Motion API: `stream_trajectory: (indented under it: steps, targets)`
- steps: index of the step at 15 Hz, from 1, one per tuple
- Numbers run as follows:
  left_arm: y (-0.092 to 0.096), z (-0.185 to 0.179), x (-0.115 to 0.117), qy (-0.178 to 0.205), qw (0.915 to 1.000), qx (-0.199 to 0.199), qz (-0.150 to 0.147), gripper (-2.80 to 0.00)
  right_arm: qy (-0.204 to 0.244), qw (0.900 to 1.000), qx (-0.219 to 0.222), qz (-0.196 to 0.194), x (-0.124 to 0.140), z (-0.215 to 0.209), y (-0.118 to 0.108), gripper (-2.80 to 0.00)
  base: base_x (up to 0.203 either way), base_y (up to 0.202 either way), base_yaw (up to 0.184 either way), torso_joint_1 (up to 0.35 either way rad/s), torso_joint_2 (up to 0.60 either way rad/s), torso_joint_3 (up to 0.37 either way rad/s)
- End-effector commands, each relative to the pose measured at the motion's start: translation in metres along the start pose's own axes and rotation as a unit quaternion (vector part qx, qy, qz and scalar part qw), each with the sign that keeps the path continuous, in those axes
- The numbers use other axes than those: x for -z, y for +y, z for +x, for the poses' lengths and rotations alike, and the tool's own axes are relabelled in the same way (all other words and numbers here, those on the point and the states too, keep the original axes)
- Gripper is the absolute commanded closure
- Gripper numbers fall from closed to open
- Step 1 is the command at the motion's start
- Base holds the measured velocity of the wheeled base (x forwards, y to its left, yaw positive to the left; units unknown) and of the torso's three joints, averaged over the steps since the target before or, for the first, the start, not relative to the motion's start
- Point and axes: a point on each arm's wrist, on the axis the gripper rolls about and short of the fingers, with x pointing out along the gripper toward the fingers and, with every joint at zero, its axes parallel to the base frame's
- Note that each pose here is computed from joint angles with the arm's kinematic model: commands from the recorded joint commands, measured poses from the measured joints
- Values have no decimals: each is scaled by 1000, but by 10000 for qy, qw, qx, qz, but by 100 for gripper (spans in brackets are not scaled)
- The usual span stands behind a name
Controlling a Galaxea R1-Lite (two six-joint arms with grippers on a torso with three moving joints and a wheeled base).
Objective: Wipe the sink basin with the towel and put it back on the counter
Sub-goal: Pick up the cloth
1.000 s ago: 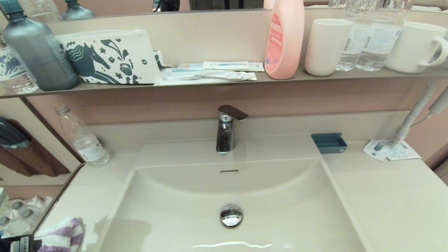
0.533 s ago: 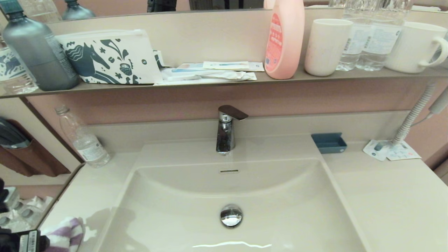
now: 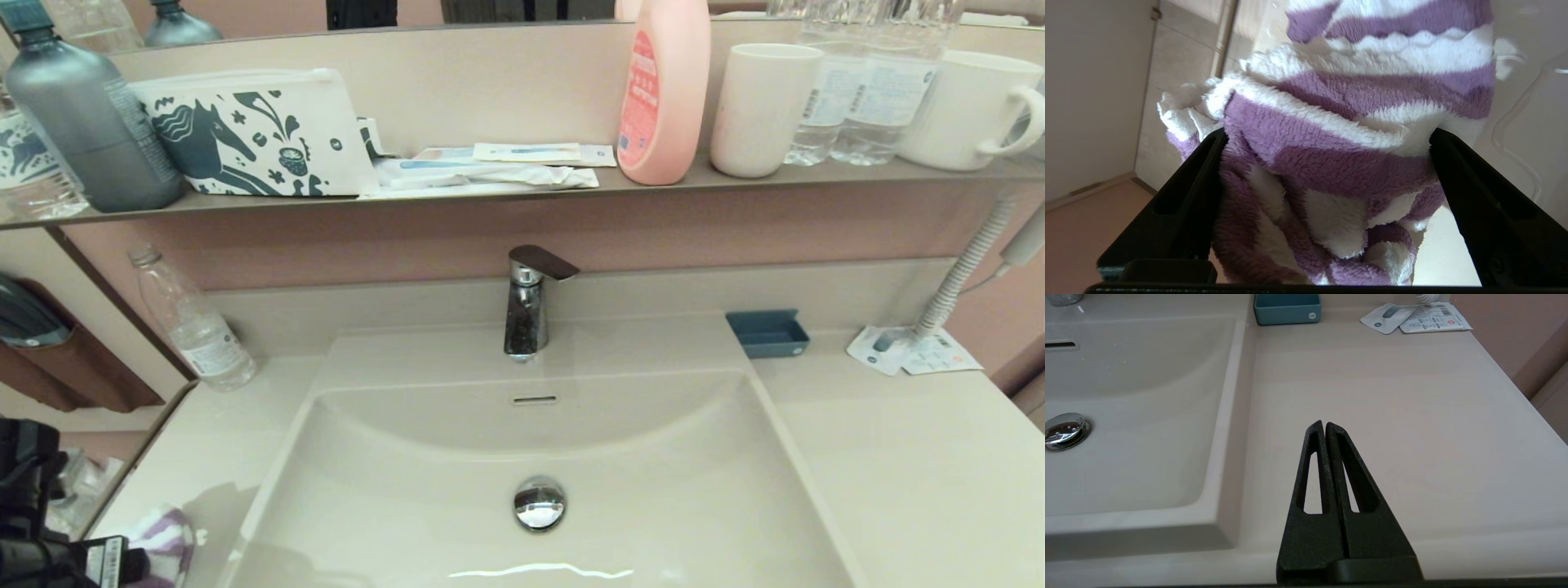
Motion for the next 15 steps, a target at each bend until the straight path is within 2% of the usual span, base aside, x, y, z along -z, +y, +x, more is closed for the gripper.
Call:
stream_trajectory:
  steps: [1, 4, 5, 6, 15]
  targets:
    - [-1, 9, 3, 257, 9996, 59, 32, -280, 1, 10000, -2, 2, 0, 0, 0, 0, 0, 0, 0, 0, 0, 0]
    - [-4, 12, 14, 449, 9985, 287, 79, -280, 1, 10000, -2, 2, 0, 0, 0, 0, 0, 0, 0, 0, 0, 0]
    - [-5, 12, 18, 511, 9980, 361, 98, -42, 1, 10000, -2, 2, 0, 0, 0, 0, 0, 0, 0, 0, 0, 0]
    - [-5, 13, 19, 543, 9977, 398, 101, 0, 1, 10000, -2, 2, 0, 0, 0, 0, 0, 0, 0, 0, 0, 0]
    - [-2, 4, 22, 333, 9987, 386, 14, 0, 1, 10000, -2, 2, 0, 0, 0, 0, 0, 0, 0, 0, 0, 0]
